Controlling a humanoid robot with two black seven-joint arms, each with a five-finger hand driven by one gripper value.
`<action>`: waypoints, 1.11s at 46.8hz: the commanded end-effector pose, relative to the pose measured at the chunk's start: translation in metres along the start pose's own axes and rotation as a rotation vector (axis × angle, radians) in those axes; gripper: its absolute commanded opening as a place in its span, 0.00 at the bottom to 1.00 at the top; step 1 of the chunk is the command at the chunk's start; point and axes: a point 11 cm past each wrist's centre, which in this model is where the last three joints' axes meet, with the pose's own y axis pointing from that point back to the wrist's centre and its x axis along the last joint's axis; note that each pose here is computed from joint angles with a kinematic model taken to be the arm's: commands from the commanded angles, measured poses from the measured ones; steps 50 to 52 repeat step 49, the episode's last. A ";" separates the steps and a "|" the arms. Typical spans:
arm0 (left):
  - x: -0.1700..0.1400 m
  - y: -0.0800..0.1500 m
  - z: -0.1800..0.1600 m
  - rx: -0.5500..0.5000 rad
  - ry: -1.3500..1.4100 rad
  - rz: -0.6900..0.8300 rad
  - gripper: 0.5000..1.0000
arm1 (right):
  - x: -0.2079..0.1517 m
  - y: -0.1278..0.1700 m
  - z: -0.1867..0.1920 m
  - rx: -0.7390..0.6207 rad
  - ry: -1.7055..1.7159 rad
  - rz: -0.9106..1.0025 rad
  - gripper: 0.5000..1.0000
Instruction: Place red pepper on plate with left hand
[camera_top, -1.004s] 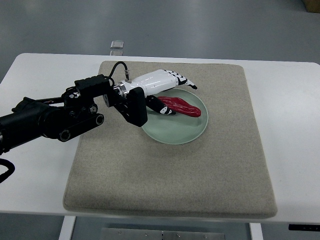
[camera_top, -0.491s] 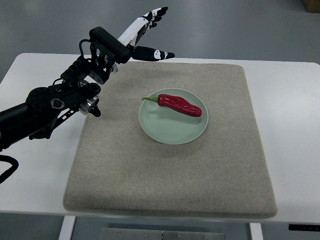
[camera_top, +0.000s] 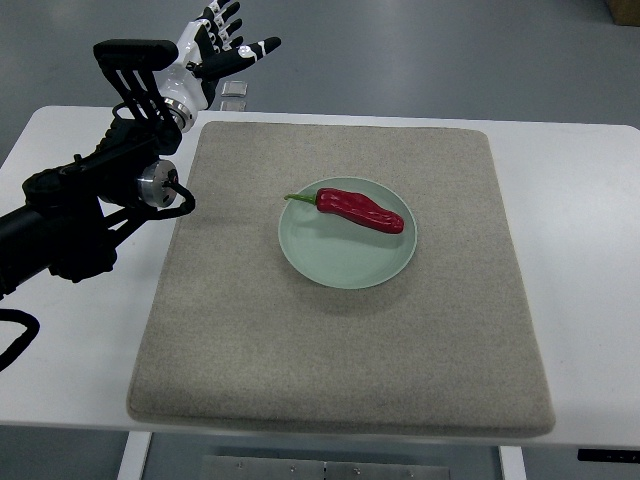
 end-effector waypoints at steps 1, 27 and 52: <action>0.007 0.000 -0.003 0.008 0.078 0.047 0.99 | 0.000 0.000 0.000 0.001 0.000 0.000 0.86; 0.038 0.002 -0.021 0.078 0.429 0.143 0.99 | 0.000 0.000 0.000 -0.001 0.000 0.000 0.86; 0.047 0.012 -0.036 0.092 0.459 0.156 0.99 | -0.006 0.000 0.001 -0.004 0.003 -0.025 0.86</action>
